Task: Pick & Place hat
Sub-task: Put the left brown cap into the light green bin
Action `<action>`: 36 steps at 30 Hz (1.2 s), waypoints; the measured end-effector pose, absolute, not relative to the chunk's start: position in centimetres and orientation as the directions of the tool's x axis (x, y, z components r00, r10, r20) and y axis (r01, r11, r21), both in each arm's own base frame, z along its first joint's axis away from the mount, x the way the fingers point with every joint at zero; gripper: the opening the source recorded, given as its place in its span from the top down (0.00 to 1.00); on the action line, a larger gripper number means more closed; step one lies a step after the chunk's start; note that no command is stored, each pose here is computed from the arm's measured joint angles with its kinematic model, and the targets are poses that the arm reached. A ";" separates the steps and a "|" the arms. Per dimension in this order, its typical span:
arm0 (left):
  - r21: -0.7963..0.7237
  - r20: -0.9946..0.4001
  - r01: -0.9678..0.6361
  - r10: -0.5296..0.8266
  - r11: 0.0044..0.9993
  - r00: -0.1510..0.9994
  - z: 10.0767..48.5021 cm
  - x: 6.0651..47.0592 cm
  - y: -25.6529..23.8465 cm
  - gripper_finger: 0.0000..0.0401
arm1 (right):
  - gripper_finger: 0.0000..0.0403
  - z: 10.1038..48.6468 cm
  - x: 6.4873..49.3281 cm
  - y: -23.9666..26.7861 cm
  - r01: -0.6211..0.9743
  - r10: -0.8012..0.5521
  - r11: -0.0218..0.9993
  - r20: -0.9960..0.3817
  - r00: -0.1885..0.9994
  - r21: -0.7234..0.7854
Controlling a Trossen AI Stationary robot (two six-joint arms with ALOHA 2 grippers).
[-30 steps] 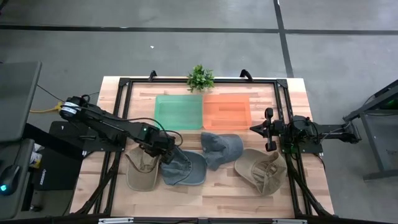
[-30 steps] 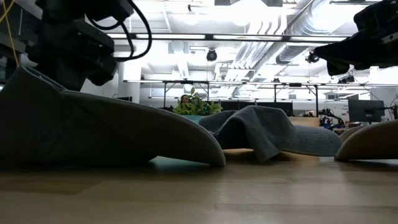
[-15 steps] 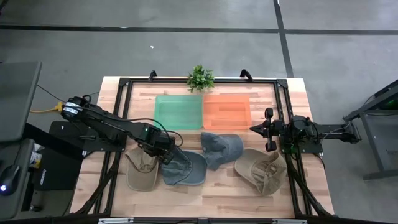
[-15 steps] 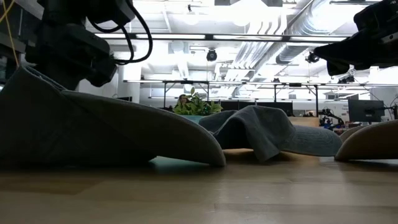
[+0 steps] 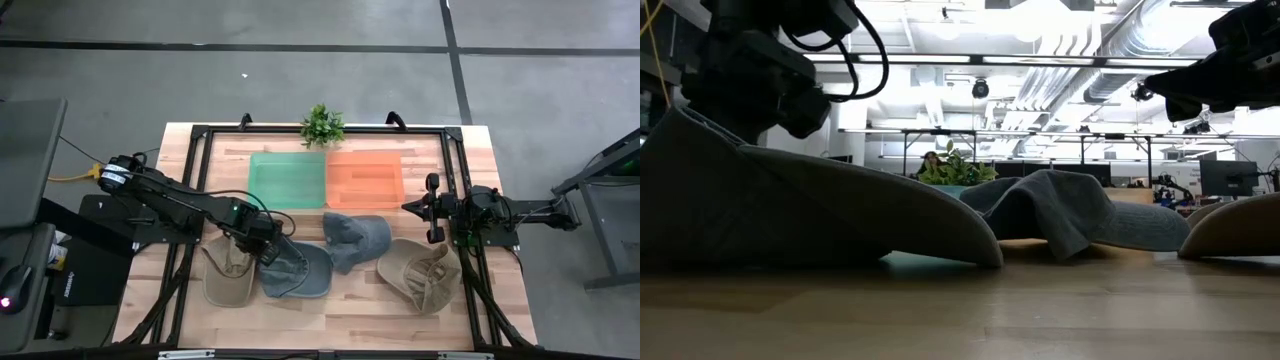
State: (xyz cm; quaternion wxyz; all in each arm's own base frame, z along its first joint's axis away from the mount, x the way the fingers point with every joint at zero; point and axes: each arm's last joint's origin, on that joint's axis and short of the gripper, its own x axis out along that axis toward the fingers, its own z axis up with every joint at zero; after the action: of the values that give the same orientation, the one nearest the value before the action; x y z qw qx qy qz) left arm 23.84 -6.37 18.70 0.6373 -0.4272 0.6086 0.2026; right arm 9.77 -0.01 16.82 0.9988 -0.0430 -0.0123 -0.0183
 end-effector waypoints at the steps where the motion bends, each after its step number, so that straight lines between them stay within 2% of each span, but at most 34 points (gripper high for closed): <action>1: -0.296 -0.950 -0.778 -0.258 0.554 0.178 18.7 23.8 -6.4 0.78 | 1.00 16.8 9.8 0.0 0.038 -0.035 0.996 0.026 0.999 -0.085; 13: -0.286 -0.957 -0.770 -0.204 0.571 0.204 18.7 24.0 -6.2 0.54 | 1.00 16.8 9.8 0.0 0.038 -0.035 0.996 0.026 0.999 -0.085; 19: -0.224 -0.974 -0.801 -0.165 0.556 0.157 18.3 23.4 -6.0 0.54 | 1.00 16.8 9.8 0.0 0.038 -0.036 0.996 0.026 0.999 -0.085; 36: -0.197 -0.978 -0.819 -0.168 0.539 0.125 17.1 23.7 -6.1 0.56 | 1.00 16.8 9.8 0.0 0.038 -0.036 0.996 0.026 0.999 -0.085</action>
State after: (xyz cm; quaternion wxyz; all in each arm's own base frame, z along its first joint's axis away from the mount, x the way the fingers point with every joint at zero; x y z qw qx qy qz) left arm 23.73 -6.09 17.06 0.6315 -0.4048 0.6090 0.2577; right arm 9.77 -0.01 16.82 0.9988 -0.0430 -0.0125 -0.0185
